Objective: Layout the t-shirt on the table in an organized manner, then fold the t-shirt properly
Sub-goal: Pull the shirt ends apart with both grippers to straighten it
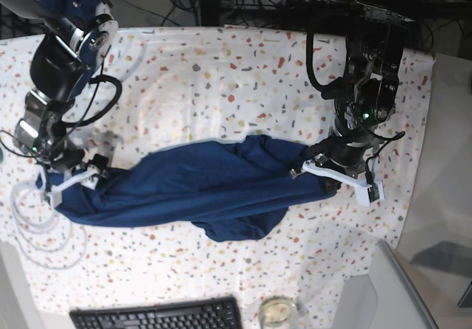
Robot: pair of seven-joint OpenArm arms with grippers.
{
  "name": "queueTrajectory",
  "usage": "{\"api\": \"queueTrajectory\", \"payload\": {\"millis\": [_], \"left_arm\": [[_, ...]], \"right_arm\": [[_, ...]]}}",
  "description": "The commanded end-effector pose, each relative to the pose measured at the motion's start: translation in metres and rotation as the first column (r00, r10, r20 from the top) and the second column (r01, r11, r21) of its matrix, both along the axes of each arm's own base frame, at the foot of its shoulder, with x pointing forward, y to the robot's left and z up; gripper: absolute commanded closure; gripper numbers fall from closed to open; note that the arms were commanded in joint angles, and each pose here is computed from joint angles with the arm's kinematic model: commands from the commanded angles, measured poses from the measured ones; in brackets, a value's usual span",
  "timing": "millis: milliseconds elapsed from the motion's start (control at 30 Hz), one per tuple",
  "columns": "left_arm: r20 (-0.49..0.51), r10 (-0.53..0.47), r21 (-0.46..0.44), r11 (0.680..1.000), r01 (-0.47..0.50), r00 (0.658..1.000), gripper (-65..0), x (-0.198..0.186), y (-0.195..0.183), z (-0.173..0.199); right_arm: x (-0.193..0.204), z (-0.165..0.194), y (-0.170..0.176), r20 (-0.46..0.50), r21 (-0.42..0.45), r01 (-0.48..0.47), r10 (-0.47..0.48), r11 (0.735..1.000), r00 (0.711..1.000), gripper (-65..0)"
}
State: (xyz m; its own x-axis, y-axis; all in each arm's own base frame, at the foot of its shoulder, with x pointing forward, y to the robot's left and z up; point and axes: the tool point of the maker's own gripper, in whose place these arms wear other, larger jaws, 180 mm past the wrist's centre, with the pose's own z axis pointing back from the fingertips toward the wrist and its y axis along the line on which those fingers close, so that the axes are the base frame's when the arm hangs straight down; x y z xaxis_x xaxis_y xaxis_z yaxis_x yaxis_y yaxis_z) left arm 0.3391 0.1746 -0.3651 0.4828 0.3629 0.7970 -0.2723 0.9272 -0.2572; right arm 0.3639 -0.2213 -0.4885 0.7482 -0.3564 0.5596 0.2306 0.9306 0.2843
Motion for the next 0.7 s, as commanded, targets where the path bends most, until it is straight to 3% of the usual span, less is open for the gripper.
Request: {"api": "queueTrajectory", "payload": {"millis": [0,100,133,200,267,333,667], "left_arm": [[0.058,0.003,0.015,1.0,-0.004,0.998,0.0,0.008,0.003,0.016],[0.06,0.003,0.015,1.0,-0.004,0.998,0.0,0.009,0.003,0.017],[0.061,0.004,0.014,1.0,-0.005,0.998,0.0,0.01,0.003,0.017],[0.064,0.004,0.014,1.0,-0.005,0.998,0.0,0.011,0.003,0.018],[0.064,0.004,0.014,1.0,-0.005,0.998,0.0,0.011,0.003,0.018],[0.064,0.004,0.014,1.0,-0.005,0.998,0.0,0.011,0.003,0.018],[0.059,0.003,0.014,1.0,-0.004,0.998,0.0,0.009,0.003,0.017]], "right_arm": [[0.013,0.01,-0.007,0.022,-0.013,0.012,-0.011,1.0,1.0,-47.4],[0.011,0.007,-0.008,0.014,-0.009,0.011,-0.011,1.0,1.0,-45.9],[0.011,0.007,-0.008,0.013,-0.009,0.011,-0.011,1.0,1.0,-42.0],[0.01,0.006,-0.008,0.011,-0.01,0.011,-0.011,1.0,1.0,-29.1],[0.009,0.005,-0.008,0.005,-0.009,0.01,-0.01,1.0,1.0,-11.9],[0.005,0.002,-0.008,-0.004,-0.008,0.009,-0.009,1.0,1.0,0.0],[-0.015,0.021,-0.036,-0.016,-0.113,0.001,-0.003,0.994,1.0,-0.2]]}}
